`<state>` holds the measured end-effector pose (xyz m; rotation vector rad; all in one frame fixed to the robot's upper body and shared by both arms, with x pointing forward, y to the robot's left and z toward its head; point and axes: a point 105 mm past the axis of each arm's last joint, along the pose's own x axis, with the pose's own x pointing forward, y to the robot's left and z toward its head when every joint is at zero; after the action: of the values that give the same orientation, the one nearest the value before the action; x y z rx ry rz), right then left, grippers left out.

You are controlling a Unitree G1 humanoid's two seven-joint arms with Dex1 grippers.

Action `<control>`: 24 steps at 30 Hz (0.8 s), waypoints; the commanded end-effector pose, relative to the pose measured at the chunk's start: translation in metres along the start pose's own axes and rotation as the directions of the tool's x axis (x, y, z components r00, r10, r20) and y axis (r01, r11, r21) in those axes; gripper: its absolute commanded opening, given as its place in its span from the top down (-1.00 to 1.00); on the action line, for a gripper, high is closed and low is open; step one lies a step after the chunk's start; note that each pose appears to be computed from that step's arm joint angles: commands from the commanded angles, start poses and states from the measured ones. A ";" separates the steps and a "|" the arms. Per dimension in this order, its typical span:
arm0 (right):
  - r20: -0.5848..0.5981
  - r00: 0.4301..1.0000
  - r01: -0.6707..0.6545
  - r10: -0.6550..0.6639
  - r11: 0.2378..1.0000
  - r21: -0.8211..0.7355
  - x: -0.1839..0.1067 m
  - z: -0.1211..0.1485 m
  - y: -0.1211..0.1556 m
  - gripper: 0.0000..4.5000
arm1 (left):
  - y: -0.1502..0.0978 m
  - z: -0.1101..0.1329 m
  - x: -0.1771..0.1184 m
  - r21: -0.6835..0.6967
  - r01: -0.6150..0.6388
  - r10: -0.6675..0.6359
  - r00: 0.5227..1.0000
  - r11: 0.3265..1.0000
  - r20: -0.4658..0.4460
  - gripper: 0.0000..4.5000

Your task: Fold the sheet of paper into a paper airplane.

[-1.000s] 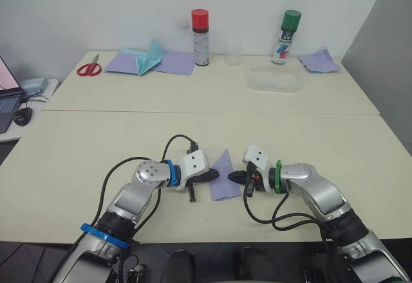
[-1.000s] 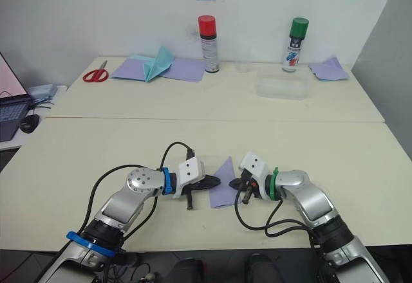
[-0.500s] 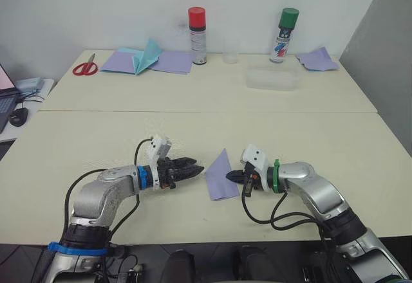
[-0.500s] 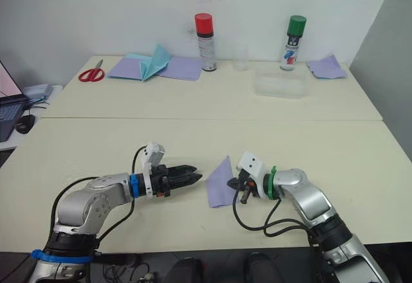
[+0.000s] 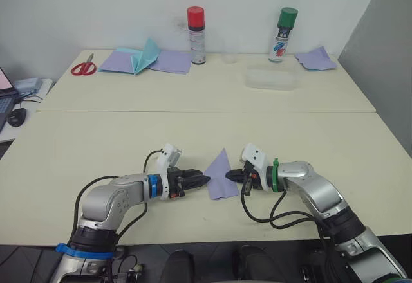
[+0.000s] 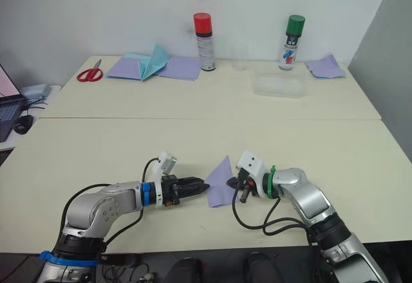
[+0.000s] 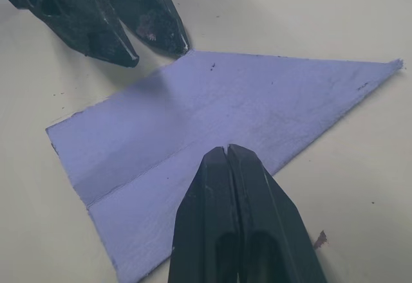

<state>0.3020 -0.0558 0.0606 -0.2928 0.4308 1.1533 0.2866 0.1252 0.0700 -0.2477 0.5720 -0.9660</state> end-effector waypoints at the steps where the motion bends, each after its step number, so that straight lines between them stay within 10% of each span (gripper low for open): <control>1: -0.079 0.995 0.058 -0.055 0.998 0.039 -0.004 -0.020 -0.011 1.00 | -0.001 0.006 0.000 0.049 0.000 -0.001 1.000 0.999 0.010 -0.03; 24: -0.077 0.995 0.063 -0.060 0.997 0.040 -0.004 -0.020 -0.011 1.00 | -0.016 0.021 0.013 0.085 0.097 -0.101 0.994 0.992 0.049 -0.03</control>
<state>0.3023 -0.0563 0.0610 -0.2918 0.4296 1.1508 0.2920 0.1151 0.0707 -0.2269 0.5519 -1.0117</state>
